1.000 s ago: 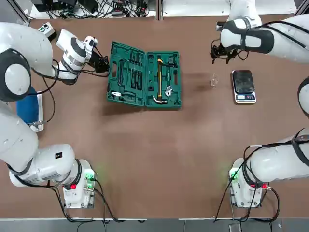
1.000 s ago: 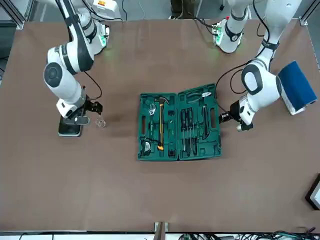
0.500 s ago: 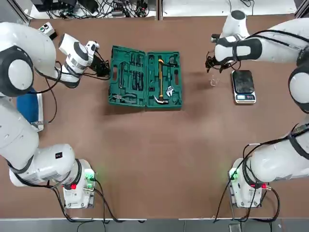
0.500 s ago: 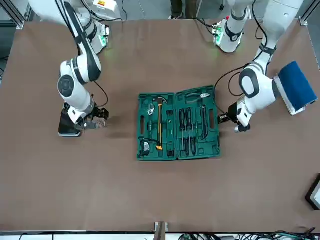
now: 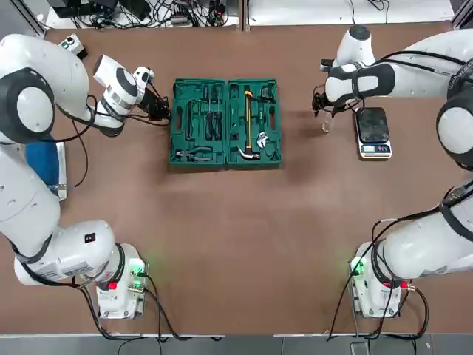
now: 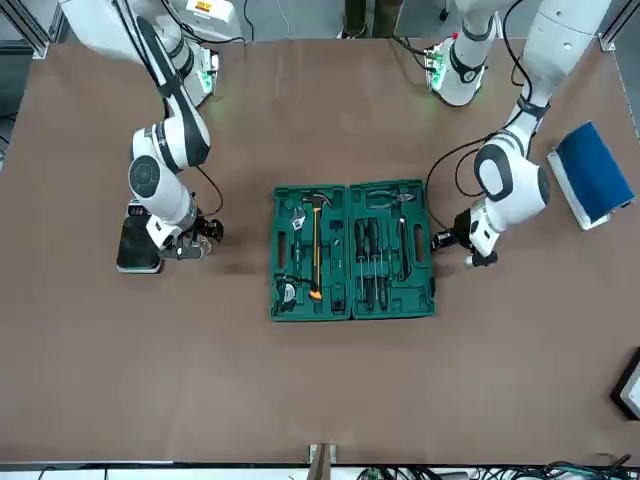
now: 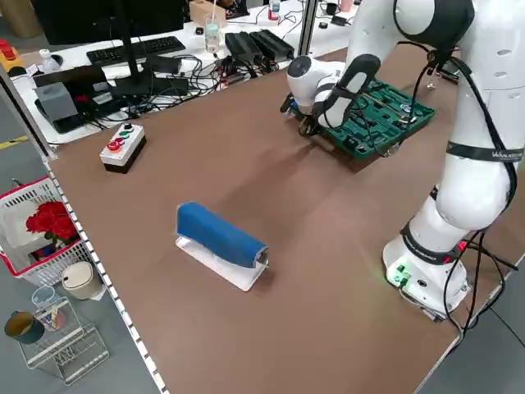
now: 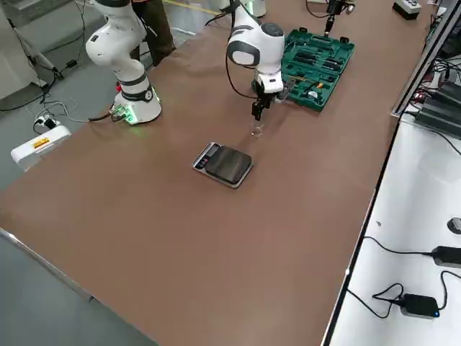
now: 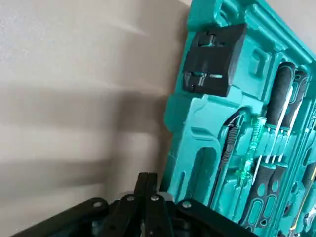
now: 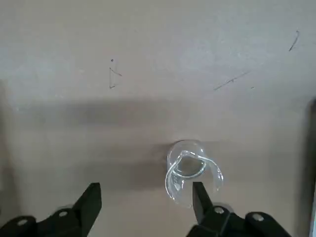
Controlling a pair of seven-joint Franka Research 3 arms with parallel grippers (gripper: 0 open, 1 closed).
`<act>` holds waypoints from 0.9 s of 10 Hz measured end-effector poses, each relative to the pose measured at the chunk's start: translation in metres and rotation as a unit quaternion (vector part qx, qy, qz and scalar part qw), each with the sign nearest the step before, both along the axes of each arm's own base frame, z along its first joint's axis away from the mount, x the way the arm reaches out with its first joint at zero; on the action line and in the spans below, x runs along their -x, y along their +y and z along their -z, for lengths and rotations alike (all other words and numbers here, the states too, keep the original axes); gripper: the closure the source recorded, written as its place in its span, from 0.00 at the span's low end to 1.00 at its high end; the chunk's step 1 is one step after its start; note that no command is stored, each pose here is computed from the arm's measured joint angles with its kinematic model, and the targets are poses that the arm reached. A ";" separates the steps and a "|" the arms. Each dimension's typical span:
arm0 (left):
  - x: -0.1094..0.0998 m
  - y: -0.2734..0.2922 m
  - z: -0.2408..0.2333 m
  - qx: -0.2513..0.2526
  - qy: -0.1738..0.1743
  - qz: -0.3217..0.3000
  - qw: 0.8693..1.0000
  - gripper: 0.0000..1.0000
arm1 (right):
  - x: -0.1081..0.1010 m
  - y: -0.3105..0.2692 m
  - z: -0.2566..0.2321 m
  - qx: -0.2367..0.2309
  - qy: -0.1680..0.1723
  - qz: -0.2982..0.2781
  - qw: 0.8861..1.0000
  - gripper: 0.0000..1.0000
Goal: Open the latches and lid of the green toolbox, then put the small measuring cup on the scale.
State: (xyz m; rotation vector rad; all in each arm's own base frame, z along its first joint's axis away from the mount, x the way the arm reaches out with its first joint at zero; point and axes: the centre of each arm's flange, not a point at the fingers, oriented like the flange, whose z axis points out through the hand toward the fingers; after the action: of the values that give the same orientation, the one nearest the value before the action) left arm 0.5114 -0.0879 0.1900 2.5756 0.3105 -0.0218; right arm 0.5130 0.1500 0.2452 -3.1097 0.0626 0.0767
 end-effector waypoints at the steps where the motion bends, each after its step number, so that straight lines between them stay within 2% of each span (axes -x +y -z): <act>1: 0.000 0.000 0.000 0.000 0.000 0.000 1.000 0.99 | 0.000 0.000 0.002 0.000 0.002 0.001 1.000 0.19; 5: 0.000 -0.002 -0.007 -0.001 -0.006 0.003 1.000 0.99 | 0.000 -0.002 0.014 -0.001 0.004 0.003 1.000 0.30; 7: -0.002 0.004 -0.017 -0.011 -0.016 0.008 1.000 0.99 | 0.000 -0.005 0.019 0.000 0.008 0.006 1.000 0.39; 9: -0.007 0.024 -0.033 -0.025 -0.022 0.030 0.999 0.99 | -0.001 -0.008 0.021 0.000 0.008 0.008 1.000 0.42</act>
State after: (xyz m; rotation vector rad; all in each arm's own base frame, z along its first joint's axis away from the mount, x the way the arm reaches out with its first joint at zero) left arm 0.5185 -0.0640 0.2230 2.6295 0.2190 0.0212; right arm 0.5137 0.1421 0.2244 -3.1087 0.0885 0.1008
